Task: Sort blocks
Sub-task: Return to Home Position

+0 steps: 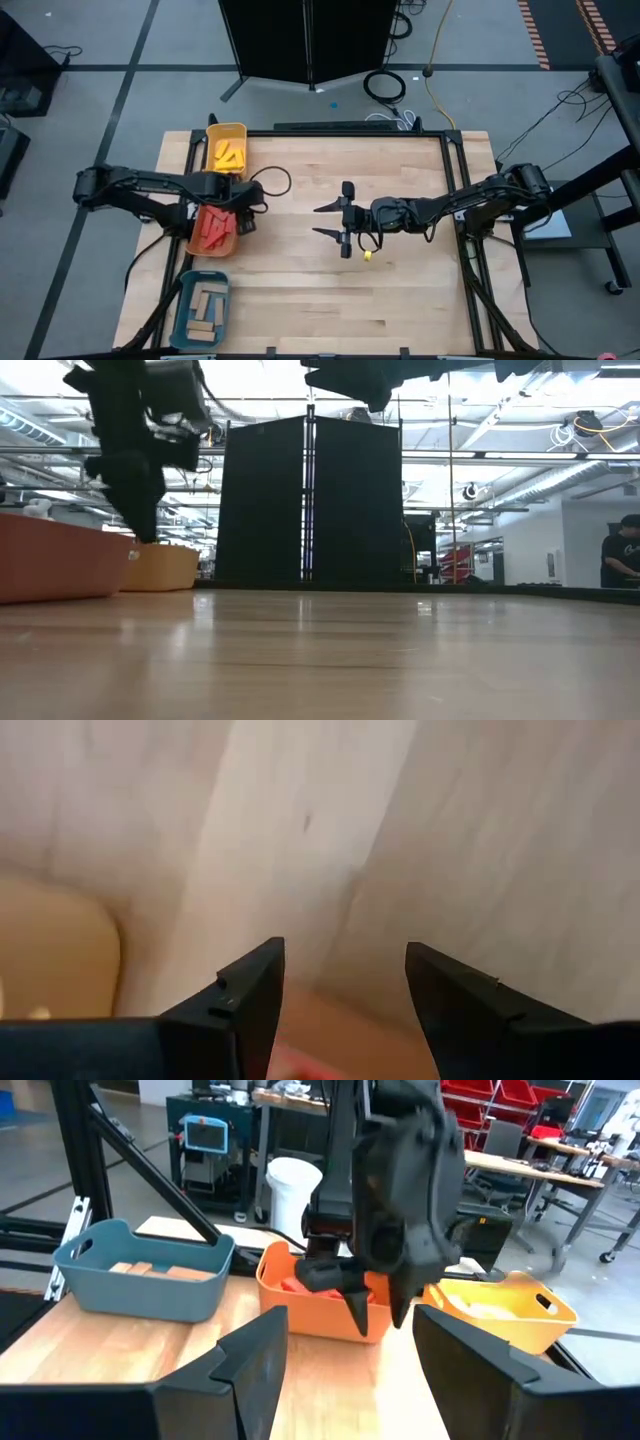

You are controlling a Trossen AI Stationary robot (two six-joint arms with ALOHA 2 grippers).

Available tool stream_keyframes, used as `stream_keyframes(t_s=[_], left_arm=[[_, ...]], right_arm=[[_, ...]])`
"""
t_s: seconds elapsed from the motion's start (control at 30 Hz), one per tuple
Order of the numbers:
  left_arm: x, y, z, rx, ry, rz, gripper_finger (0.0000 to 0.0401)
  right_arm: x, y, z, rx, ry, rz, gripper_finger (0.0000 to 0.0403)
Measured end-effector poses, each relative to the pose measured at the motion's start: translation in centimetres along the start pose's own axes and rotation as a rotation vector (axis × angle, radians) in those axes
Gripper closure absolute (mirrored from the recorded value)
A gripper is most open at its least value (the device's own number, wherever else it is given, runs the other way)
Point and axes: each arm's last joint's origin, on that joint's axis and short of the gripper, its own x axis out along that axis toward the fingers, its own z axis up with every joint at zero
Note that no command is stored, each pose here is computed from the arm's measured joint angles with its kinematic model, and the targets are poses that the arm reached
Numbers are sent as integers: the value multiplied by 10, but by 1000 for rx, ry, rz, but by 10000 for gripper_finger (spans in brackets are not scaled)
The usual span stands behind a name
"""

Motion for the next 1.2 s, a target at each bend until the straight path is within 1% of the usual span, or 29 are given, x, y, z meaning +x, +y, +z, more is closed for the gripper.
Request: stream_keyframes(t_s=[0.17, 0.27, 0.33, 0.4, 0.47, 0.53, 0.57, 0.6, 0.63, 0.7, 0.8, 0.97, 1.03, 1.1, 1.2], left_arm=[[-24, 3, 5, 75, -241, -32, 194], [-47, 7, 3, 86, -419, -47, 194], [-66, 9, -1, 95, -566, -63, 194], [-85, 12, -9, 102, -732, -95, 194], [-96, 14, -22, 97, -891, -136, 194], [-98, 15, -37, 87, -1017, -167, 194], [-96, 15, -46, 81, -1062, -181, 194], [-91, 16, -53, 67, -1100, -195, 194], [-87, 16, -61, 51, -1133, -208, 194], [-75, 17, -73, 21, -1187, -232, 199], [-58, 18, -87, -7, -1223, -251, 217], [-53, 22, -107, -24, -1314, -265, 261], [-51, 22, -109, -25, -1314, -264, 277], [-45, 22, -109, -19, -1275, -257, 291], [-36, 19, -107, -15, -1272, -250, 307]], right_arm=[[-2, -2, 4, 7, -18, -7, 193], [-7, -4, 12, 23, -45, -8, 195], [-11, -4, 15, 7, -42, 7, 207], [-16, 0, 16, -33, -19, 59, 232], [-21, 4, 17, -44, -3, 86, 273], [-25, 7, 20, -61, 1, 101, 327], [-27, 7, 19, -70, -1, 104, 357], [-29, 7, 17, -78, -1, 104, 379], [-30, 6, 14, -80, 2, 103, 390], [-34, 1, 3, -56, 0, 93, 391], [-43, -13, -15, 10, -33, 69, 400], [-71, -34, -49, 162, -76, 40, 402], [-85, -39, -61, 209, -98, 9, 402], [-99, -42, -75, 252, -125, -43, 402], [-120, -44, -92, 310, -195, -103, 402]])
